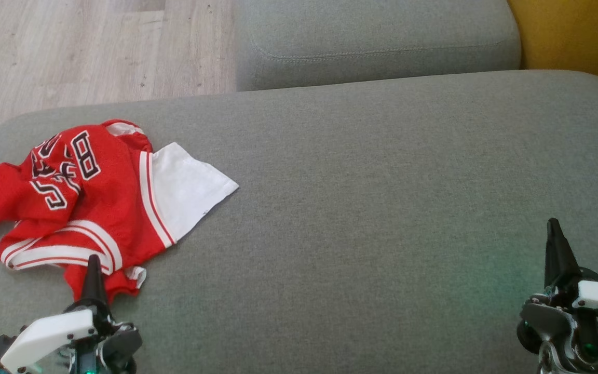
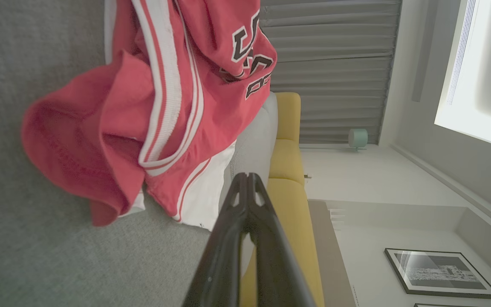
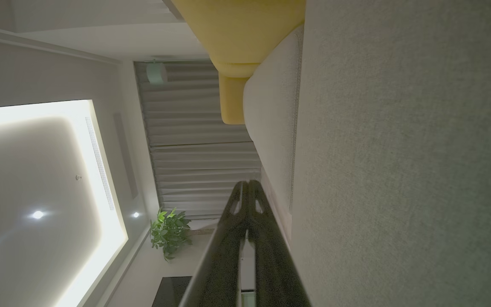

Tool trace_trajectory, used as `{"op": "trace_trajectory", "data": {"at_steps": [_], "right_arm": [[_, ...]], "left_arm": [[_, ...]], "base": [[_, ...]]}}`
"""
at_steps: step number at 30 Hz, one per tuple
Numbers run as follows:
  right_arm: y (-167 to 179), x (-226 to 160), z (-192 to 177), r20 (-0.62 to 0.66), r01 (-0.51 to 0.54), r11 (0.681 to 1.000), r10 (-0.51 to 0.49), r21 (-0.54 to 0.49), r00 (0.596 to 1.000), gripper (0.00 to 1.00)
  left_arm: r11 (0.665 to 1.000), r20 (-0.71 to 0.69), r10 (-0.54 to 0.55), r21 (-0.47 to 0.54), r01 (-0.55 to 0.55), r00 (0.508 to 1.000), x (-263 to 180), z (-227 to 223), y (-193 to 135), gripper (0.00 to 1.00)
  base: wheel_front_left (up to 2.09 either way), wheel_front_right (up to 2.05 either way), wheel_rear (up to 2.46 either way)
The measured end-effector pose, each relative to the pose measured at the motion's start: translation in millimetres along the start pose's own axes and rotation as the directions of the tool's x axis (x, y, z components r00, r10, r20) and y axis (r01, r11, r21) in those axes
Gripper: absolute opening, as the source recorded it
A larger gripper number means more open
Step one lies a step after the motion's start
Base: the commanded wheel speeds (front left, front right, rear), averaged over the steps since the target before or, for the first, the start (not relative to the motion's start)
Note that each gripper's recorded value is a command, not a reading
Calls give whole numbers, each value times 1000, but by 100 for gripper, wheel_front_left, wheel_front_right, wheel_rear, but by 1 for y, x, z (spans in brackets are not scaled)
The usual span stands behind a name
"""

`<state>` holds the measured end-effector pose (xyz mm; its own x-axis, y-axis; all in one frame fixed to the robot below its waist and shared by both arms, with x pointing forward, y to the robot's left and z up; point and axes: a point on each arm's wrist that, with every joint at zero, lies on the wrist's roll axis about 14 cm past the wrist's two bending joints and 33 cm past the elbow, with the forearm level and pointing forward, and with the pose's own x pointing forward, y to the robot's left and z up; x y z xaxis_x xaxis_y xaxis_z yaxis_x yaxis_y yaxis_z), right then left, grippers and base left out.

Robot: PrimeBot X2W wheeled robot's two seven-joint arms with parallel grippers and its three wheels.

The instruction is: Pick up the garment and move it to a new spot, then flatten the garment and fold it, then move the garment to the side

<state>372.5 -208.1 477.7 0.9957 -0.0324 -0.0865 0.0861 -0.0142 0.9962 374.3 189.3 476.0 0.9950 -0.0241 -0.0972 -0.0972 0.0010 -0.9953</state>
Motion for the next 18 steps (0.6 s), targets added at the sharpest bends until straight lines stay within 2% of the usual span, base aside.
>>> {"op": "trace_trajectory", "data": {"at_steps": [18], "right_arm": [[0,0,0,0,0,1000,0,0,1000,0]], "left_arm": [[1000,0,0,0,0,1000,0,0,0,0]], "base": [[0,0,0]]}}
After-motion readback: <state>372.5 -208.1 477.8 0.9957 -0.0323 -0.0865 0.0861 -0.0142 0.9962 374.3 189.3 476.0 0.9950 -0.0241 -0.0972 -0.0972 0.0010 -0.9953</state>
